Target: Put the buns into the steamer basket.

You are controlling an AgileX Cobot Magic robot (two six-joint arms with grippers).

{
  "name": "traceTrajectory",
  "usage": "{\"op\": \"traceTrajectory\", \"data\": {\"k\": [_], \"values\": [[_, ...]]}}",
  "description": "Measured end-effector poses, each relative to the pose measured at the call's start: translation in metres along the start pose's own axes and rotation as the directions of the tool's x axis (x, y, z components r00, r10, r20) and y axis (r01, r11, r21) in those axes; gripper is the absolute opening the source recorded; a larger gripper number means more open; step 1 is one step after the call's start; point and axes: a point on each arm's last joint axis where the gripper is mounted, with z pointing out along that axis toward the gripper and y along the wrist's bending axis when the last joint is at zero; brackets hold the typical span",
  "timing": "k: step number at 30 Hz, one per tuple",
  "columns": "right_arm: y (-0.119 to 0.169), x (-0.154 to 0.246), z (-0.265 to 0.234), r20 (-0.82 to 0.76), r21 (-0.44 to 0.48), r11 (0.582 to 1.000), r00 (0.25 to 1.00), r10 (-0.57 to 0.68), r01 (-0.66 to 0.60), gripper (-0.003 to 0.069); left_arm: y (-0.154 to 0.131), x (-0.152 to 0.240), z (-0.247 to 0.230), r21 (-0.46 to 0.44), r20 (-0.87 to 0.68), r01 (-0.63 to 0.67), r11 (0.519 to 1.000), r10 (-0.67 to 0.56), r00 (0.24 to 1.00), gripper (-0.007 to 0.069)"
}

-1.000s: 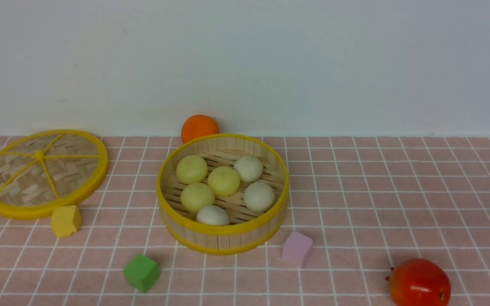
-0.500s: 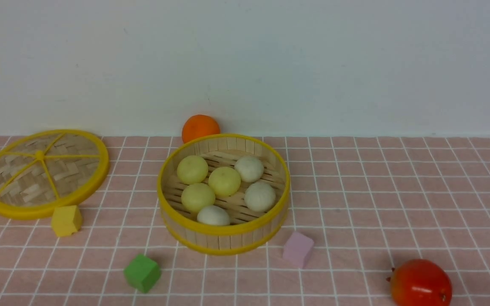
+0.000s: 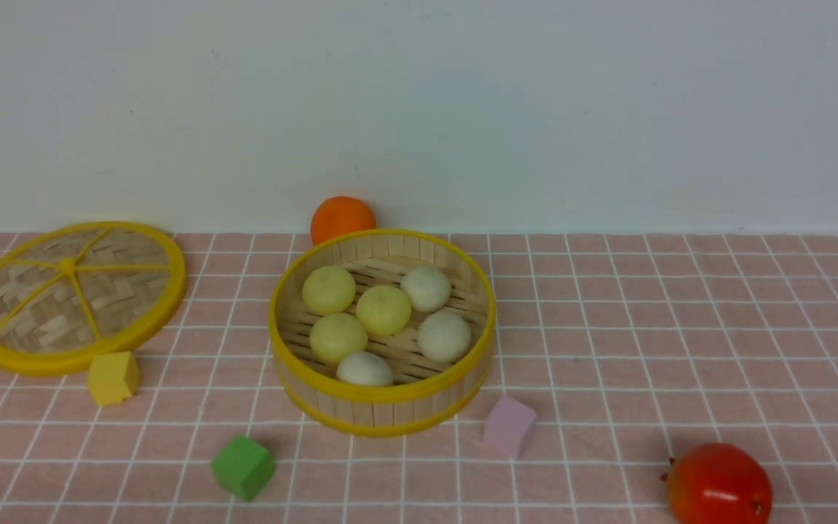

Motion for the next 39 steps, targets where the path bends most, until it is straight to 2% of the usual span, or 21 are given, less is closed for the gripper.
{"op": "traceTrajectory", "data": {"k": [39], "values": [[0.0000, 0.0000, 0.0000, 0.000, 0.000, 1.000, 1.000, 0.000, 0.000, 0.0032, 0.0000, 0.0000, 0.0000, 0.000, 0.000, 0.000, 1.000, 0.000, 1.000, 0.0240]]}}
